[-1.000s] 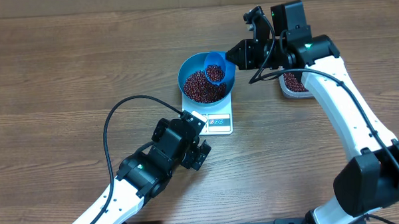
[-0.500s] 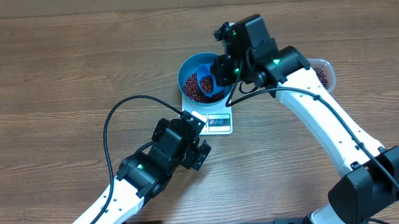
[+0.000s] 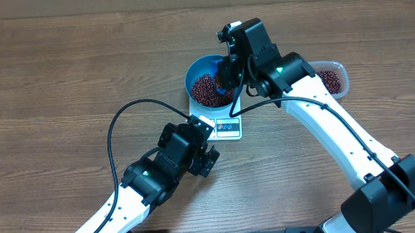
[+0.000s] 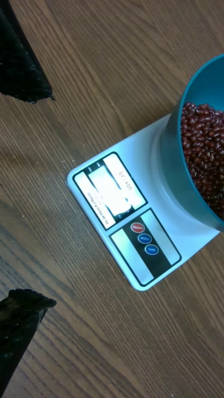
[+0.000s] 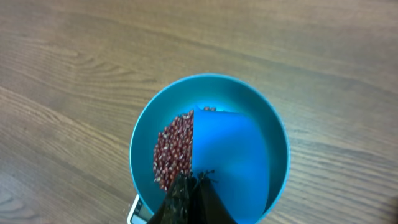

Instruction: Scoop item into bowl and weigh 150g on scale

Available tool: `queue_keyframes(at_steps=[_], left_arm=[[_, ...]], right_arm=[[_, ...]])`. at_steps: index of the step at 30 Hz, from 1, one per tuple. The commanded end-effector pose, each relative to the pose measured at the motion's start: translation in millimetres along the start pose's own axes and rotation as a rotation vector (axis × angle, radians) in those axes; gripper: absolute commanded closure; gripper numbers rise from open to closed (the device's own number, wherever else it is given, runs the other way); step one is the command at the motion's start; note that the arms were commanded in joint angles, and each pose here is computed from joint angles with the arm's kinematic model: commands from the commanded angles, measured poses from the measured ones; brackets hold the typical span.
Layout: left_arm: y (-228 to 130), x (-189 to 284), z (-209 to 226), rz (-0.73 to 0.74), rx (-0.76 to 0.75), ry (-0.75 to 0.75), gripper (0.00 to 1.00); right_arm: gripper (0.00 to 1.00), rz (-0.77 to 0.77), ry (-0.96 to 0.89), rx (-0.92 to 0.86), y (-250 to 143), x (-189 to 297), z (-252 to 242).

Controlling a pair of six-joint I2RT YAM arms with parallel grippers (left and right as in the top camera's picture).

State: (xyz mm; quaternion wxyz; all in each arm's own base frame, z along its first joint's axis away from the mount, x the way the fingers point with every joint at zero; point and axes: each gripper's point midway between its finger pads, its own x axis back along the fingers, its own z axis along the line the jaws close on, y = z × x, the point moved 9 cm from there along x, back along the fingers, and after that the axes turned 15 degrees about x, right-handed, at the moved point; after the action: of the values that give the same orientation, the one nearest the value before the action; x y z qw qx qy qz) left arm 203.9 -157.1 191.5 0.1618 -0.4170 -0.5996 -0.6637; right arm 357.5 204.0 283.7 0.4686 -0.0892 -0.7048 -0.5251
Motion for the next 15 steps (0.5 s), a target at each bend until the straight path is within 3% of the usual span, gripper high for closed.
queue_keyframes(at_steps=[1, 15], left_arm=[[-2.1, -0.5, 3.2, -0.003, -0.016, 0.017, 0.0], [-2.1, -0.5, 3.2, -0.003, -0.016, 0.017, 0.0]], right_arm=[[0.96, -0.121, -0.035, 0.018, 20.1, 35.9, -0.3], [0.96, -0.116, -0.097, 0.023, 19.6, 38.7, -4.8]])
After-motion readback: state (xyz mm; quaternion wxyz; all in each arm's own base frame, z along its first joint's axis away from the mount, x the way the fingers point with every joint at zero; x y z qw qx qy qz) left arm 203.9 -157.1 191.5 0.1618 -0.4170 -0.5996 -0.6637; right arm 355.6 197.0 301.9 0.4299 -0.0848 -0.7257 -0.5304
